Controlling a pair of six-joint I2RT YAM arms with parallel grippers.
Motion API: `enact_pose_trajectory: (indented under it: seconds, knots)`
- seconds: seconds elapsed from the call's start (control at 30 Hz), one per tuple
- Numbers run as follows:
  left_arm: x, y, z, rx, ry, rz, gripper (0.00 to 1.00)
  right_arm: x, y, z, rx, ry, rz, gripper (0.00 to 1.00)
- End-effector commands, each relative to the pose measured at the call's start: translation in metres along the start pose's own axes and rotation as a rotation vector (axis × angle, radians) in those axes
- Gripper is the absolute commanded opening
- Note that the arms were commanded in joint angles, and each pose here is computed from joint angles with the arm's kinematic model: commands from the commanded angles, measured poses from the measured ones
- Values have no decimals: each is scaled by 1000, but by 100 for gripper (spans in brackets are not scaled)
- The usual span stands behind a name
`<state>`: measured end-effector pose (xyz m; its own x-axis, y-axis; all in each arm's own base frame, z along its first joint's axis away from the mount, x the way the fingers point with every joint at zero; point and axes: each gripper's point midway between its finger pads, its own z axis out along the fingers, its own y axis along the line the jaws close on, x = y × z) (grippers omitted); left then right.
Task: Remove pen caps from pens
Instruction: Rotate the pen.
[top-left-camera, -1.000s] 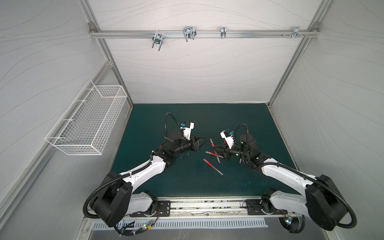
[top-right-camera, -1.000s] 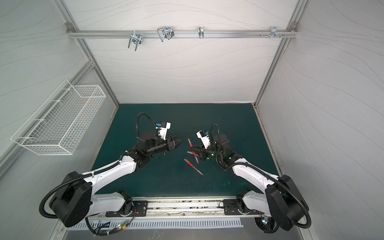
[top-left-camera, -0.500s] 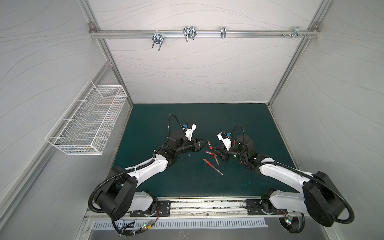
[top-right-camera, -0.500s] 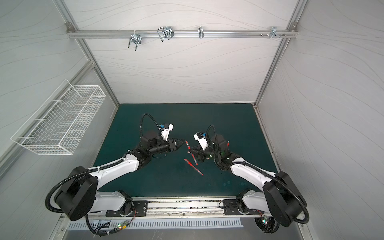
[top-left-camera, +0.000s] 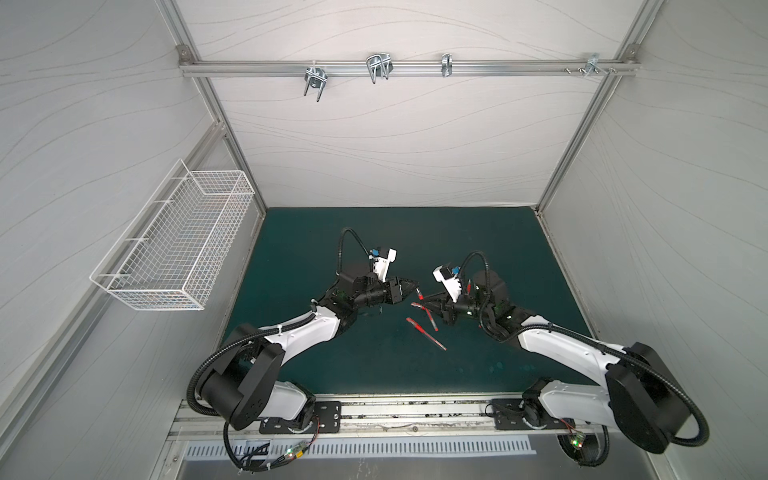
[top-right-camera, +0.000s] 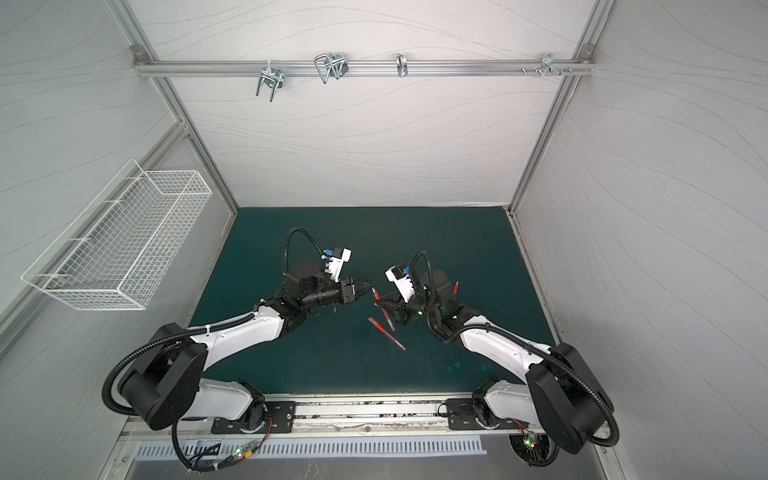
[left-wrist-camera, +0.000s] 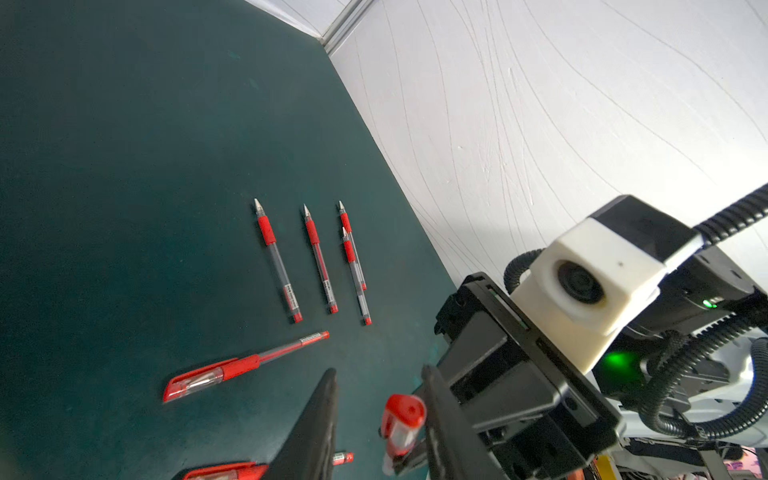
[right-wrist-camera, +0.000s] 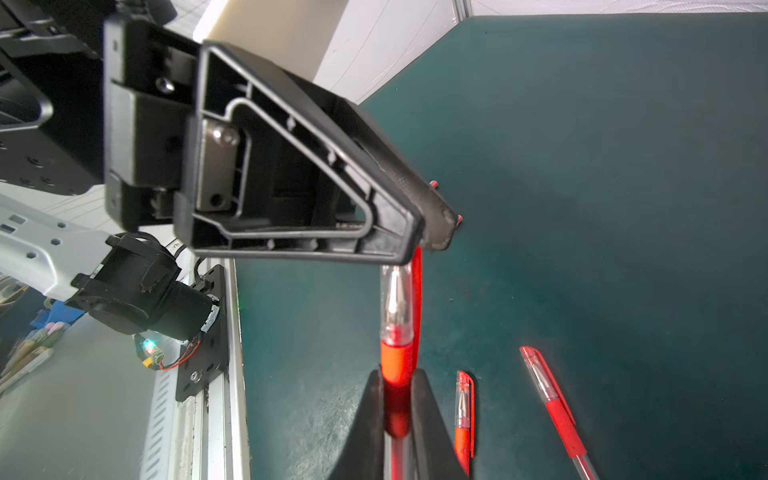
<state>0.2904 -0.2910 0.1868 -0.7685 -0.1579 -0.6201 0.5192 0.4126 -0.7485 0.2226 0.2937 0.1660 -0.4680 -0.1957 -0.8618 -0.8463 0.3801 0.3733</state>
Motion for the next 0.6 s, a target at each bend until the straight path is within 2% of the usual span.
enact_pose_trajectory:
  seconds: [0.0,0.13,0.33,0.57]
  knots:
    - [-16,-21,4,80,-28,48,30,-12,7,2,-25,-21,-43,0]
    - [-13,-23,7,88,-17,51,26,-14,8,1,-28,-27,-43,0]
    - [-11,-26,10,96,-7,59,26,-14,10,1,-31,-31,-43,0]
    - [-9,-26,11,99,0,61,19,-13,10,2,-40,-31,-36,0]
